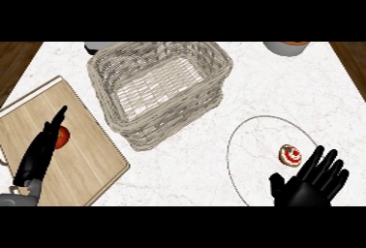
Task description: Pick the cupcake from the placemat and place it in the basket
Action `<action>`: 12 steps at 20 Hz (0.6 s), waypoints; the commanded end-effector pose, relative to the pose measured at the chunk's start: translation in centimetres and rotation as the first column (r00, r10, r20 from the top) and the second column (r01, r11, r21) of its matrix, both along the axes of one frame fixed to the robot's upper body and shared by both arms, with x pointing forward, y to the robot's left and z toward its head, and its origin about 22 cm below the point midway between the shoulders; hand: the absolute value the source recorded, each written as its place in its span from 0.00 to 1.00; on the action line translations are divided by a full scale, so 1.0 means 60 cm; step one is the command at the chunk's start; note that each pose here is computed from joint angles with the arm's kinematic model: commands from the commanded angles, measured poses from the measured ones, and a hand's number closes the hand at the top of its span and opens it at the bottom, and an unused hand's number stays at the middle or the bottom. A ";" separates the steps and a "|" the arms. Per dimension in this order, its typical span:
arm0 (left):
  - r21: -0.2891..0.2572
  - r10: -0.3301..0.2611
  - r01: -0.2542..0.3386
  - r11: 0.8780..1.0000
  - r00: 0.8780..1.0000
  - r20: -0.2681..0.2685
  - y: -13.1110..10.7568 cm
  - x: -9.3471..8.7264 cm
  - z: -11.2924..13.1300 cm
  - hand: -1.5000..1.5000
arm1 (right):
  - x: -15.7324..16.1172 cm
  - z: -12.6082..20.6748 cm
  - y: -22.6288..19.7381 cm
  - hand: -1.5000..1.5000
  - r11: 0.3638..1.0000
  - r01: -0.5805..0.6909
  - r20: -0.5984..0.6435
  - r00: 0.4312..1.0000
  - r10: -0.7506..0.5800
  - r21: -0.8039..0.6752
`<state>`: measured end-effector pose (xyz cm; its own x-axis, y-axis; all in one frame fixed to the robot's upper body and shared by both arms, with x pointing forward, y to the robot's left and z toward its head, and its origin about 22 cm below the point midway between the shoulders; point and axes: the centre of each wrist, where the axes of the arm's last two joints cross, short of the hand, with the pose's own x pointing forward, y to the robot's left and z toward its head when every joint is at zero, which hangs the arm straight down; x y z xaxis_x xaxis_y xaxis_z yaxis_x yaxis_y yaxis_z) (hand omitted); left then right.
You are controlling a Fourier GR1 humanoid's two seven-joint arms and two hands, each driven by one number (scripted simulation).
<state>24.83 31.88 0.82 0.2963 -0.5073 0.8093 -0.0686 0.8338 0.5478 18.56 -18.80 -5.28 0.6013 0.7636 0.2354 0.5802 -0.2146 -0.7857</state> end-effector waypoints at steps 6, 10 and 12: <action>-0.054 -0.009 0.003 0.999 0.994 -0.109 -0.019 -0.022 -0.033 0.50 | 0.034 -0.029 -0.024 0.00 0.995 0.073 -0.046 0.997 -0.070 0.064; -0.051 -0.017 0.012 0.999 0.995 -0.101 0.006 -0.006 -0.030 0.50 | 0.026 -0.047 -0.017 1.00 0.991 0.073 -0.111 0.992 -0.061 0.115; -0.036 0.006 -0.010 0.999 0.994 -0.107 -0.025 -0.011 -0.038 0.50 | 0.060 -0.022 -0.029 1.00 0.990 0.045 -0.108 0.994 -0.031 0.136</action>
